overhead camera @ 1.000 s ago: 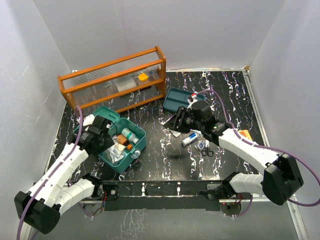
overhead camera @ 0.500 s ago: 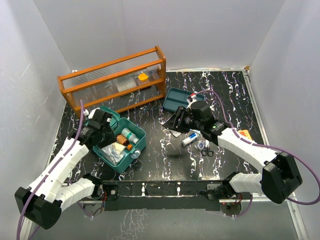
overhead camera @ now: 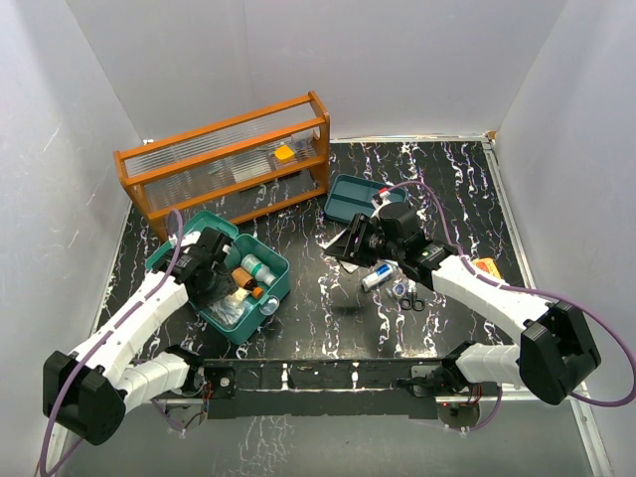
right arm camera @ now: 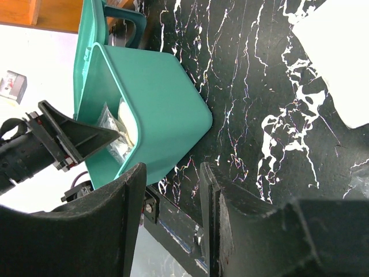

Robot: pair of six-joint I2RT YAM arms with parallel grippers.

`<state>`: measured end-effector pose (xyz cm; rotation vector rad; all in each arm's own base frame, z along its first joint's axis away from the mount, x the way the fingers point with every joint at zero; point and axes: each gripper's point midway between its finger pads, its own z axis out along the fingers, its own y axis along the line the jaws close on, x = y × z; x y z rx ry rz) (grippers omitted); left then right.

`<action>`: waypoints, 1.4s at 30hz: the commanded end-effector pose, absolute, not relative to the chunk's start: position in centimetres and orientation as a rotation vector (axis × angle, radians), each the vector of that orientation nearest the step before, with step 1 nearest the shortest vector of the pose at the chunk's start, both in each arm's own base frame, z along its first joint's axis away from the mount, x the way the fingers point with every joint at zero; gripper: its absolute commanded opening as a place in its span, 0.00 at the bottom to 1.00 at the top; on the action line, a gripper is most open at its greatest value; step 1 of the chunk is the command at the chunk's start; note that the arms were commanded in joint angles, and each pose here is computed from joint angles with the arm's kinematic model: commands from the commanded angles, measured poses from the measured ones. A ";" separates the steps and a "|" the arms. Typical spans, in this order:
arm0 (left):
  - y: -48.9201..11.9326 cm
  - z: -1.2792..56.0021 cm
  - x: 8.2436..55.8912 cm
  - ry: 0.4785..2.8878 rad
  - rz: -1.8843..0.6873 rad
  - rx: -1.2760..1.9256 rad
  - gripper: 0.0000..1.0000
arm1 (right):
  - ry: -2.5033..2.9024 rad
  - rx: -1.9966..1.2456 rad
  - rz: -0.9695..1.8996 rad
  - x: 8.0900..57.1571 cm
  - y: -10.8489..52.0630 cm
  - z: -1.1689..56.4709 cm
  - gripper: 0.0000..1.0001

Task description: Organize the medicine kit

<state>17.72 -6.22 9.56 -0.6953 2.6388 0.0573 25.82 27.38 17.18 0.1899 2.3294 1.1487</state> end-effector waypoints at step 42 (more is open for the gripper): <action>-17.0 31.7 20.2 2.019 -0.926 0.064 0.69 | 2.324 -0.055 0.365 34.1 20.1 13.4 0.58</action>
